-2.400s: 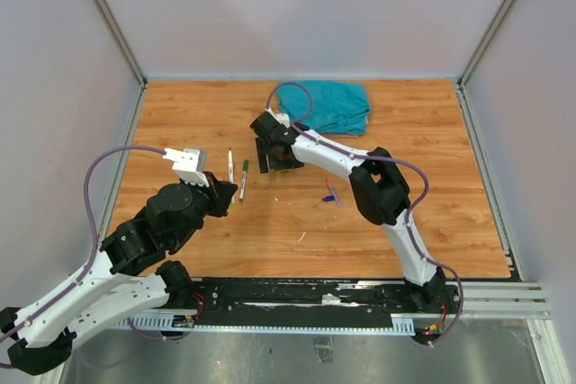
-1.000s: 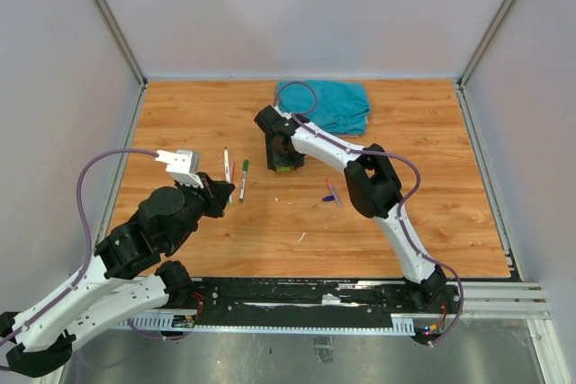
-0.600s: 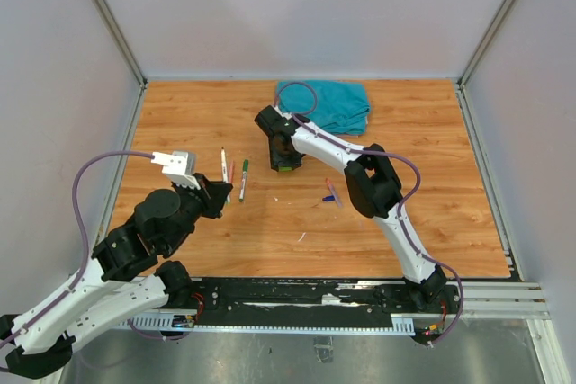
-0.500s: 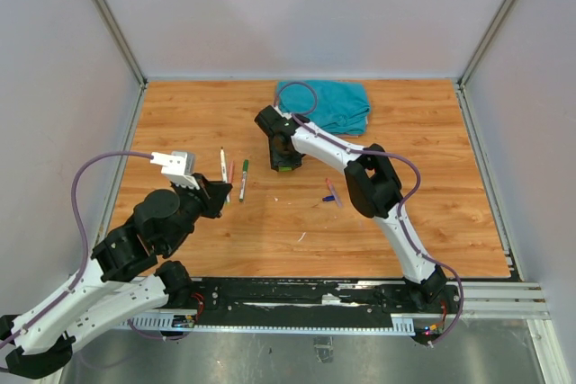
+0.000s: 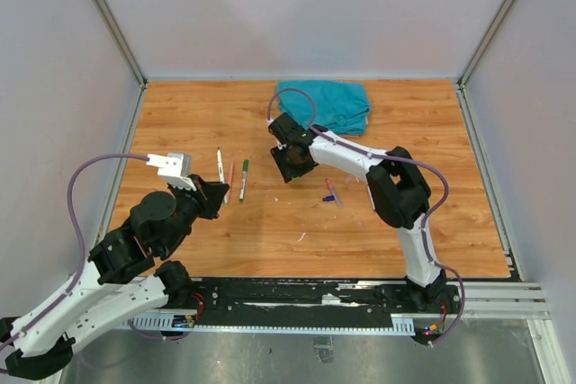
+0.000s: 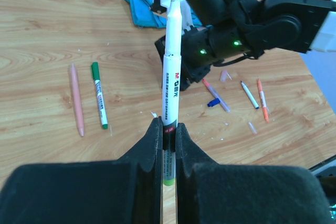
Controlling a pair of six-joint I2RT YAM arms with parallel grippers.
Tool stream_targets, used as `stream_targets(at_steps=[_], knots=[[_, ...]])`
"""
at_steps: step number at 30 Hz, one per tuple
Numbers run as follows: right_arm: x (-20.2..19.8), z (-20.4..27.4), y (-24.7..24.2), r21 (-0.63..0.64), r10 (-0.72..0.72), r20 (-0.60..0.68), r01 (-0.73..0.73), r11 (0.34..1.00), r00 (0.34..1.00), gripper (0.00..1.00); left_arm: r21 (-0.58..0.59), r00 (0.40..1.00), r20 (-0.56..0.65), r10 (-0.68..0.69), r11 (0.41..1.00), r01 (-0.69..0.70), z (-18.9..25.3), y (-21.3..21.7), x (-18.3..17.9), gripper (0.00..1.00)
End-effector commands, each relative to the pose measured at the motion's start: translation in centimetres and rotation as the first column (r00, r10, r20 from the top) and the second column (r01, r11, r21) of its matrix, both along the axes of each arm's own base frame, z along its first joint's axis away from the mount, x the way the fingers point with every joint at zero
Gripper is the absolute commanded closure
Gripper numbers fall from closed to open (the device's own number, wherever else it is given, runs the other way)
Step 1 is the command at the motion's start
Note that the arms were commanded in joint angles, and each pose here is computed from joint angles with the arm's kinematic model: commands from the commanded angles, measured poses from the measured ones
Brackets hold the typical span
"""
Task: Insert the pens into the pen caps
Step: Pick up the pen cap from the center of the board, then place the pen cap at the center of the board.
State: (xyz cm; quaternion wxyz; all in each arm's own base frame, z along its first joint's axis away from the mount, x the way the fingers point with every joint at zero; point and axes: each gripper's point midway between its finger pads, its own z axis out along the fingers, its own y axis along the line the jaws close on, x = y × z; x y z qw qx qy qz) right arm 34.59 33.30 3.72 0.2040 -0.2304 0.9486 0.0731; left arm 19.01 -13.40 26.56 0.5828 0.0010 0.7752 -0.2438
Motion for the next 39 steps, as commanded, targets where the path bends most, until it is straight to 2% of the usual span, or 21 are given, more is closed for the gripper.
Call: stream_targets(at_steps=[1, 7, 15, 22, 25, 34, 39], knots=[[-1.7, 1.8, -0.7, 0.018, 0.209, 0.038, -0.21, 0.978, 0.977, 0.63, -0.003, 1.0, 0.018, 0.024, 1.0, -0.024, 0.3, 0.5, 0.2, 1.0], [-5.7, 1.7, -1.6, -0.007, 0.399, 0.016, -0.399, 0.917, 0.917, 0.61, -0.003, 1.0, 0.02, 0.024, 1.0, -0.024, 0.3, 0.5, 0.2, 1.0], [-10.1, 0.8, -2.2, -0.117, 0.609, -0.041, -0.609, 0.785, 0.792, 0.59, 0.001, 0.999, 0.019, 0.03, 1.0, -0.03, 0.1, 0.5, 0.3, 0.99], [-13.9, 0.1, -2.4, -0.064, 0.734, -0.116, -0.742, 0.667, 0.67, 0.58, 0.002, 0.999, 0.023, 0.034, 0.999, -0.034, 0.3, 0.7, 0.3, 1.0], [-14.8, -0.2, -2.4, -0.052, 0.757, -0.137, -0.768, 0.639, 0.639, 0.56, 0.001, 0.999, 0.024, 0.038, 0.999, -0.038, 0.4, 0.8, 0.3, 0.99], [-14.6, -1.5, -2.9, -0.082, 0.747, -0.189, -0.768, 0.635, 0.638, 0.52, -0.006, 0.999, 0.026, 0.04, 0.999, -0.04, 0.4, 0.9, 0.2, 0.99], [-14.5, -1.5, -2.9, -0.091, 0.742, -0.195, -0.765, 0.638, 0.642, 0.43, -0.008, 0.999, 0.025, 0.037, 0.999, -0.037, 0.4, 0.9, 0.2, 0.99]])
